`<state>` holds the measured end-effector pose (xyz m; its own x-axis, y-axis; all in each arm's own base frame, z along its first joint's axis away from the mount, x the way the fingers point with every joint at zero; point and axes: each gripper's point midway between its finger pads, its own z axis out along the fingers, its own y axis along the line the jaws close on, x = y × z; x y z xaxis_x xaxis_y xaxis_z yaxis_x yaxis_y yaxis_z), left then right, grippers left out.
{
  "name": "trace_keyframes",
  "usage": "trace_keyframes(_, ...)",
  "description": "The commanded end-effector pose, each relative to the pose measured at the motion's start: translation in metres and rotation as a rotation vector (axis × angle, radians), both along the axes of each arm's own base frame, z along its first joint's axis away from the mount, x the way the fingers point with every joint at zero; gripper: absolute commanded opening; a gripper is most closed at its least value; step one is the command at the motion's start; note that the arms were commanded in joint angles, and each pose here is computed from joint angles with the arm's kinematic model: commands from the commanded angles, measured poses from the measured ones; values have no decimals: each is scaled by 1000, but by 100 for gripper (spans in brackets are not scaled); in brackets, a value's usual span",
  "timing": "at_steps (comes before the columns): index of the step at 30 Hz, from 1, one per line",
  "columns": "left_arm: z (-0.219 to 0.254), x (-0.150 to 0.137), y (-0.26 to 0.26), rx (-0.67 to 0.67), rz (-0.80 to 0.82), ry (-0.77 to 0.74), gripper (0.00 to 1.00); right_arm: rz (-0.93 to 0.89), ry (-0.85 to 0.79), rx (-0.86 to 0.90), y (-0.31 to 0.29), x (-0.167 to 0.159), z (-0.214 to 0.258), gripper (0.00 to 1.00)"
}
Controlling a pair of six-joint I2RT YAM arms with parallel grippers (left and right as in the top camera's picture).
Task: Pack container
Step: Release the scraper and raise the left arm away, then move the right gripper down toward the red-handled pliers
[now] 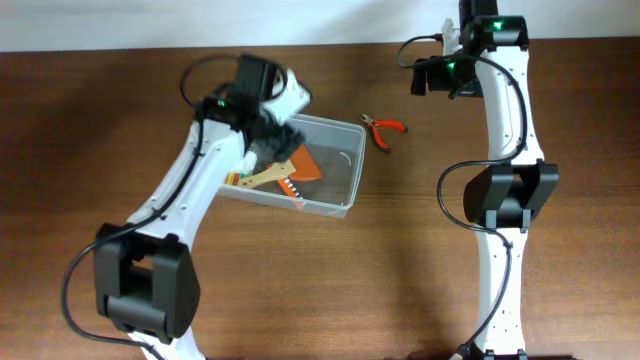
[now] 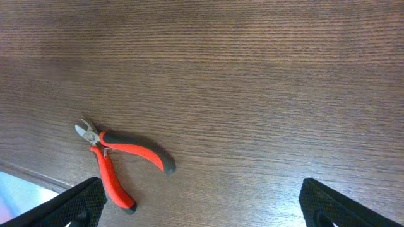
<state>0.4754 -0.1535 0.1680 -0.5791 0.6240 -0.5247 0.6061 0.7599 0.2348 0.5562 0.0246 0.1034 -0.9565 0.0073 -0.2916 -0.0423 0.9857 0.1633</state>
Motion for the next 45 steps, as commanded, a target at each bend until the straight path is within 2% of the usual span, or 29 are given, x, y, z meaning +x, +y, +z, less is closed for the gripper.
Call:
trace_keyframes(1, 99, 15, 16, -164, 229, -178, 99, 6, -26, 7, 2, 3, 9, 99)
trace_keyframes(6, 161, 13, 75, -191, 556, -317, 99, 6, -26, 7, 2, 3, 9, 99)
trace_keyframes(13, 164, 2, 125, -80, 697, -337, 99, 6, -26, 7, 2, 3, 9, 99)
trace_keyframes(17, 158, -2, 136, -56, 719, -312, 99, 6, -41, 8, 3, 6, 10, 99)
trace_keyframes(29, 158, -2, 136, -57, 719, -312, 99, 21, 59, 26, 4, -18, 4, 99)
trace_keyframes(35, 158, -2, 136, -56, 719, -312, 99, 198, 73, -16, 16, -33, 10, 99)
trace_keyframes(45, 158, -2, 136, -57, 719, -312, 99, 526, -92, -101, 35, -40, 66, 98)
